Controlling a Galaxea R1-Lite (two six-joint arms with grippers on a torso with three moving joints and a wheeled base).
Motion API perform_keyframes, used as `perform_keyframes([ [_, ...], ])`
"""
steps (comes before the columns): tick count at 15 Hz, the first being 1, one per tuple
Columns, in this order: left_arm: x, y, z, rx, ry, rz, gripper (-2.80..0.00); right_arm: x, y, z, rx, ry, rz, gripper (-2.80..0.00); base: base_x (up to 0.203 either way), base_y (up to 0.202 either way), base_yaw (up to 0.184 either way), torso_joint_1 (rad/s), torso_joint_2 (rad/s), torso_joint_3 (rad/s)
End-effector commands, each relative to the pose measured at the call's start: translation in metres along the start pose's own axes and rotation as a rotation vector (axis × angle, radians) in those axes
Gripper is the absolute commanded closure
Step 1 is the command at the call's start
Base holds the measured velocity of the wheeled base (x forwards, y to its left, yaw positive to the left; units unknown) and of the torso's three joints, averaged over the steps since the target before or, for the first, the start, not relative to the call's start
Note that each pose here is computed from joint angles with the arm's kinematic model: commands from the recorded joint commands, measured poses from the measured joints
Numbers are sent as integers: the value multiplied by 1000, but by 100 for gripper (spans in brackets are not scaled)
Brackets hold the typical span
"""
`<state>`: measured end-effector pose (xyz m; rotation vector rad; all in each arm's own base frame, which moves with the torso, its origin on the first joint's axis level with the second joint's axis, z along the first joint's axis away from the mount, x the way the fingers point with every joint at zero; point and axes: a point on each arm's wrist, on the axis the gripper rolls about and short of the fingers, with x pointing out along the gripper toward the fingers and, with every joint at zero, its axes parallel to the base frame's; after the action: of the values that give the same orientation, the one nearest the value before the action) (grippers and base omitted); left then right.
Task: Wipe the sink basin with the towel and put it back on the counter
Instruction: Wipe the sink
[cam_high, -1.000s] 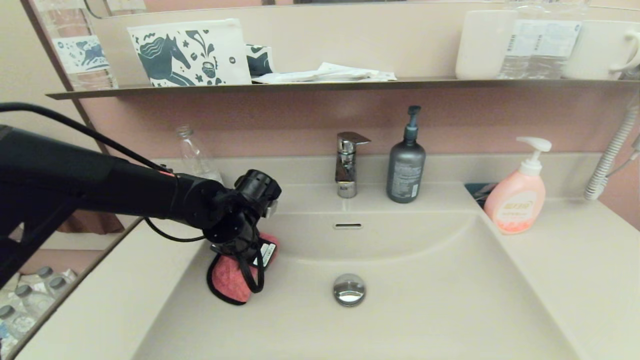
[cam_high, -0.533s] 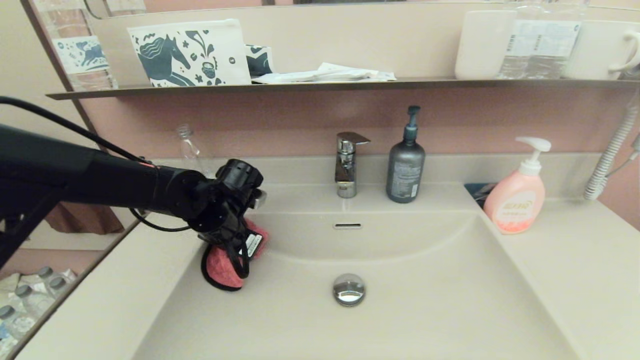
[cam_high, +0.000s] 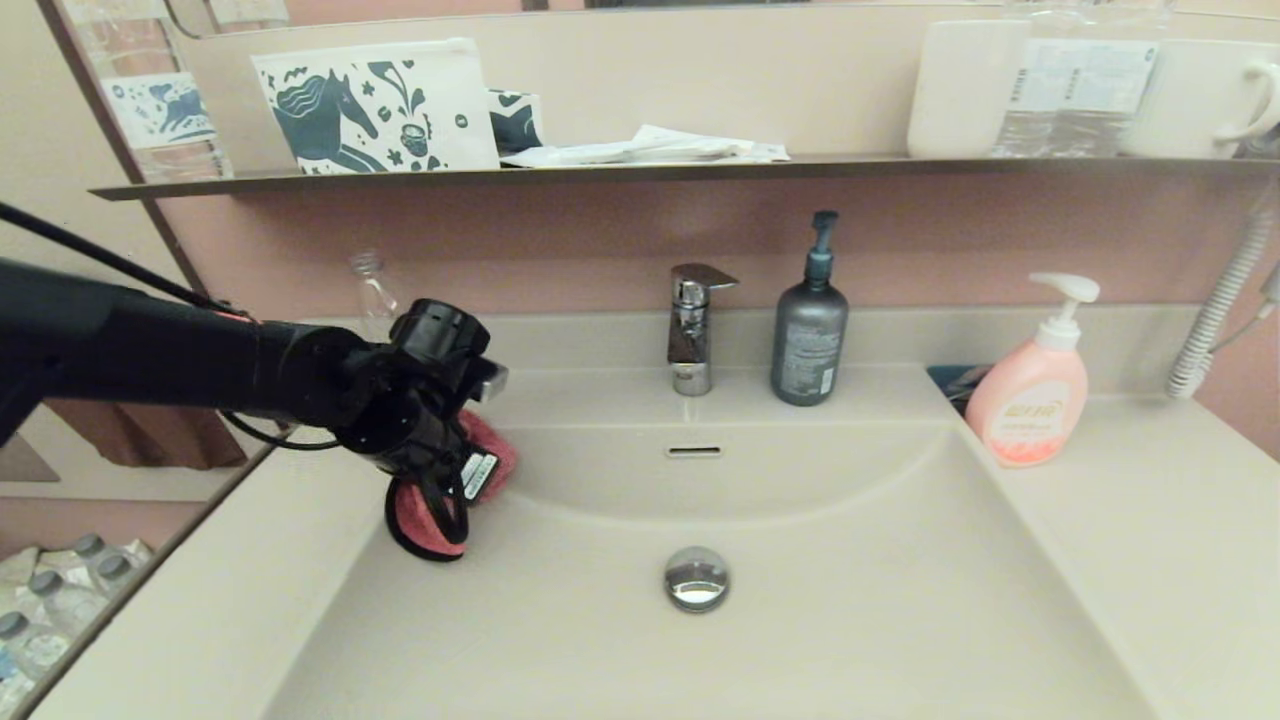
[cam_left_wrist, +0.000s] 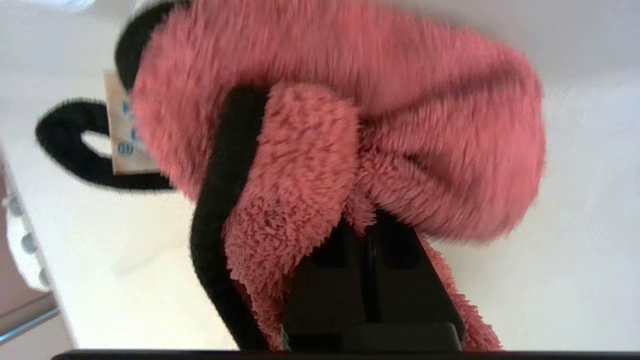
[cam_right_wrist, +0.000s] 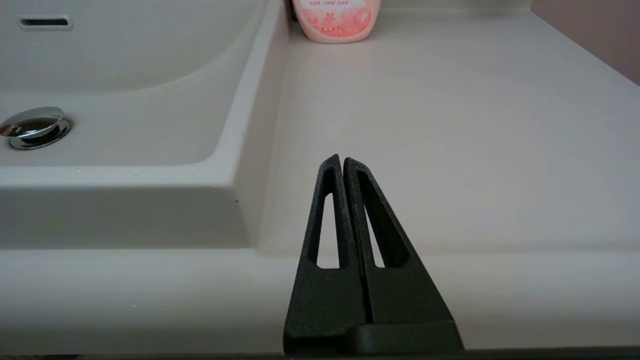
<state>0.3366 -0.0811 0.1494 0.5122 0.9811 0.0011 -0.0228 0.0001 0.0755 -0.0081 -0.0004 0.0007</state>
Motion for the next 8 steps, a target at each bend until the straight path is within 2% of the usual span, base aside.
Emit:
perform_keyframes([
  [1,-19,5,-18,7,30,1,0,0,0,0,0,0,1,0,0,0,0,0,0,0],
  [4,-26,1,-50,29,99,-15,0,0,0,0,0,0,1,0,0,0,0,0,0,0],
  [8,-57,6,-81,28,88,-2,0,0,0,0,0,0,1,0,0,0,0,0,0,0],
])
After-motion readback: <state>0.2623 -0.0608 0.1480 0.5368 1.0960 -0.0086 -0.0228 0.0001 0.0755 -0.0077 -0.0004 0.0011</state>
